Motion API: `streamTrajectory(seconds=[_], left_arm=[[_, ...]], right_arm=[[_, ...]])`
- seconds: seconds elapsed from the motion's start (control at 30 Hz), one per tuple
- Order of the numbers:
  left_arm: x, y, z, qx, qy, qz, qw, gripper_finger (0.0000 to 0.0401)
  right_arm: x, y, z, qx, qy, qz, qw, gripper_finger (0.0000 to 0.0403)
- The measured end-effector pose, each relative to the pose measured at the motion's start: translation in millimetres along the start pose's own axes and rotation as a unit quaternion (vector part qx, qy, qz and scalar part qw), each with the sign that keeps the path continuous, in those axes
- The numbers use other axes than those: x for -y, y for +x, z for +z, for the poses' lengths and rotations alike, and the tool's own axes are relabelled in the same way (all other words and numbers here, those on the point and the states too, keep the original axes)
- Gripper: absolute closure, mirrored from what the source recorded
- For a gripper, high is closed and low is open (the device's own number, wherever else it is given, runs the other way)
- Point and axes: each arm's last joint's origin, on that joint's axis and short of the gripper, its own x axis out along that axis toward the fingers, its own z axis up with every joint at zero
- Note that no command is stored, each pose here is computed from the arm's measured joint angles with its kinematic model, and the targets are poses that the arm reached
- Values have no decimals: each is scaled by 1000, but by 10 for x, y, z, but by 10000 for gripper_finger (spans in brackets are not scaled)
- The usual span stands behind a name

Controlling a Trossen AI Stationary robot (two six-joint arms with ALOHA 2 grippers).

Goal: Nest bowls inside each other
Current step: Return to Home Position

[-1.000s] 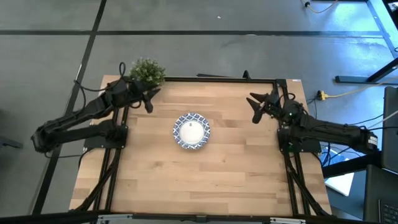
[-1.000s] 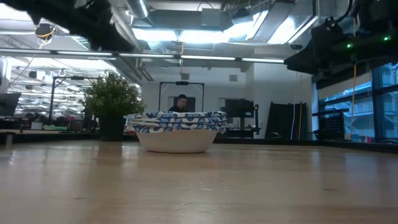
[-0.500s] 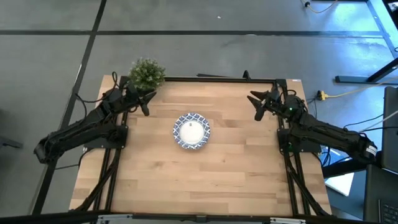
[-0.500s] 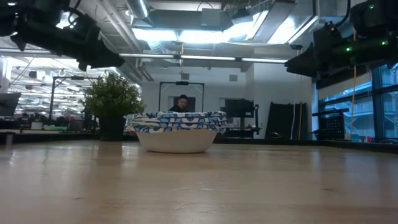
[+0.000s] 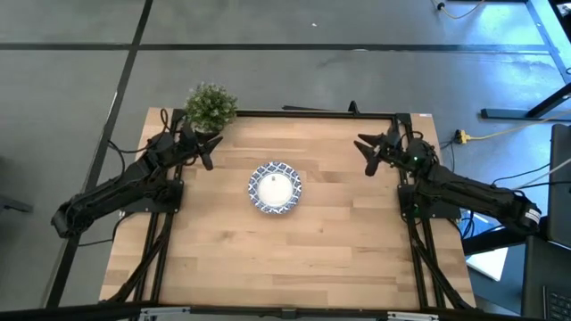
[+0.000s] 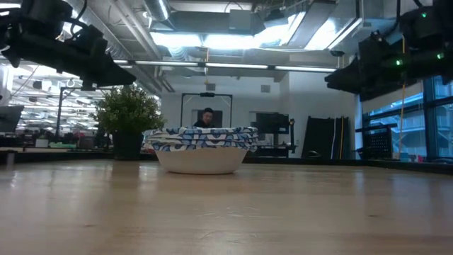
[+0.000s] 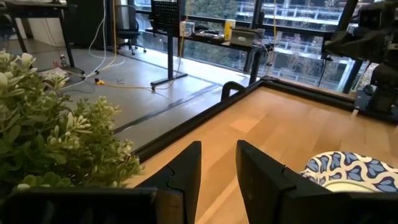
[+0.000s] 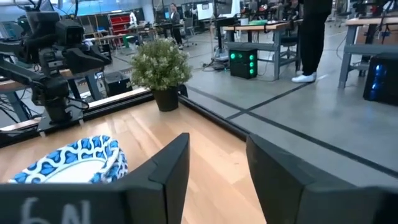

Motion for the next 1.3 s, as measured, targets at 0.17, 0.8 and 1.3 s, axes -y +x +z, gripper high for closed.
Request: streamTrajectory(seconds=[0.17, 0.8, 1.3], left_arm=[[-7, 0, 0, 0, 0, 12, 1000, 306], [-27, -4, -93, -46, -13, 39, 998, 306], [-31, -26, -180, -90, -37, 42, 994, 306]], right_arm=[[29, -61, -258, 35, 37, 6, 999, 243], [21, -51, -184, 45, 12, 13, 999, 243], [22, -51, -185, 45, 10, 13, 999, 243]])
